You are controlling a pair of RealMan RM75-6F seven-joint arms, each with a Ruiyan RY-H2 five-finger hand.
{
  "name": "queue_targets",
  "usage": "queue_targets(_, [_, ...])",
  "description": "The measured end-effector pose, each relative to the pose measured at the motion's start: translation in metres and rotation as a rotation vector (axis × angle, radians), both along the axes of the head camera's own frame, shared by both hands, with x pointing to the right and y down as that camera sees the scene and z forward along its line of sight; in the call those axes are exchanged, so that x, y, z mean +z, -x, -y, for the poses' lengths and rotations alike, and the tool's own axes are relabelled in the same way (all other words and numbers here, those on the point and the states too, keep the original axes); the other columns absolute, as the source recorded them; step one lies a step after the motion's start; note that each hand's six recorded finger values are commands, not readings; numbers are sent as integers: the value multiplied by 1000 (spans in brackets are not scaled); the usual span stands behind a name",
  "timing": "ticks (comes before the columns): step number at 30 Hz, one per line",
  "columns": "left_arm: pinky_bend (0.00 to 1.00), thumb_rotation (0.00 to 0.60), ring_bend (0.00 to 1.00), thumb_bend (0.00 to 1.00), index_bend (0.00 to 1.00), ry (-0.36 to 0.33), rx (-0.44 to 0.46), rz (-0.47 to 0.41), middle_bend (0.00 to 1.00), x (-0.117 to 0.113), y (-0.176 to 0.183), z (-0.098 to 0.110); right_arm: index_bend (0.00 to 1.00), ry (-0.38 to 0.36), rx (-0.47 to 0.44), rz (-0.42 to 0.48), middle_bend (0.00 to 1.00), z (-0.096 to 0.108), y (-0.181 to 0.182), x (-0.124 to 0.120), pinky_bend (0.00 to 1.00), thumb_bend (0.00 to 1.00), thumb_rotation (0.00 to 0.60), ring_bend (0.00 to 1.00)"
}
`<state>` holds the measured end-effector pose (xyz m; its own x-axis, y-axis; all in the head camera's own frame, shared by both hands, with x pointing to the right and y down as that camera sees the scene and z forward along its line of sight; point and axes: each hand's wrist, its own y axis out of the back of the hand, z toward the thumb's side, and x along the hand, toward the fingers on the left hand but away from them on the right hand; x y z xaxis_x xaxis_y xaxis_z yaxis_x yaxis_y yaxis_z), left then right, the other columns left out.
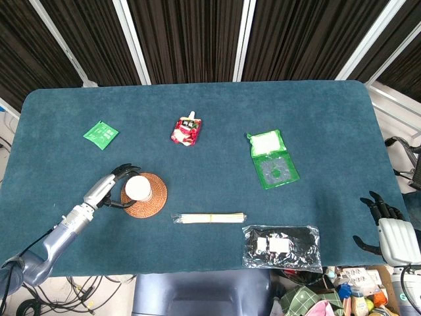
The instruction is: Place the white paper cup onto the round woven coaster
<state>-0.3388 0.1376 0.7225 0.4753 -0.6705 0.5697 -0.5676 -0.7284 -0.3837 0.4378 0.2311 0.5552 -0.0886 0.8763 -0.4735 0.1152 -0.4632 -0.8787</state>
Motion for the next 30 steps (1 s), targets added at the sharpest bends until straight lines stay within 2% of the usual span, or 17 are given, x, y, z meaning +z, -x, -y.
queue_targets(3, [0,600,0,105,30,5,15,21,114,1,2,-1,177,5,-2,3,46,0,1,0,192,100,600,185])
queue_targets(6, [0,600,0,32,0,11,29,40,25,1,5,-1,177,11,1,5,47,0,0,1,192,100,600,185])
queue_targets(13, [0,600,0,21,0,4,31,48,0,-15,12,6,176,11,0,6,46,0,1,1,192,97,600,185])
queue_targets(16, [0,600,0,18,0,2,18,50,0,-28,19,9,177,14,3,10,47,-1,1,1,192,95,600,186])
queue_targets(22, [0,600,0,18,0,2,28,124,0,-63,45,10,177,14,4,10,46,-1,1,2,192,94,600,186])
queue_targets(27, [0,600,0,18,0,-40,76,239,4,-96,65,8,177,7,4,5,47,0,2,1,192,94,600,186])
queue_targets(30, [0,600,0,20,0,-104,105,307,5,-115,73,8,177,5,0,2,46,0,2,1,192,94,600,185])
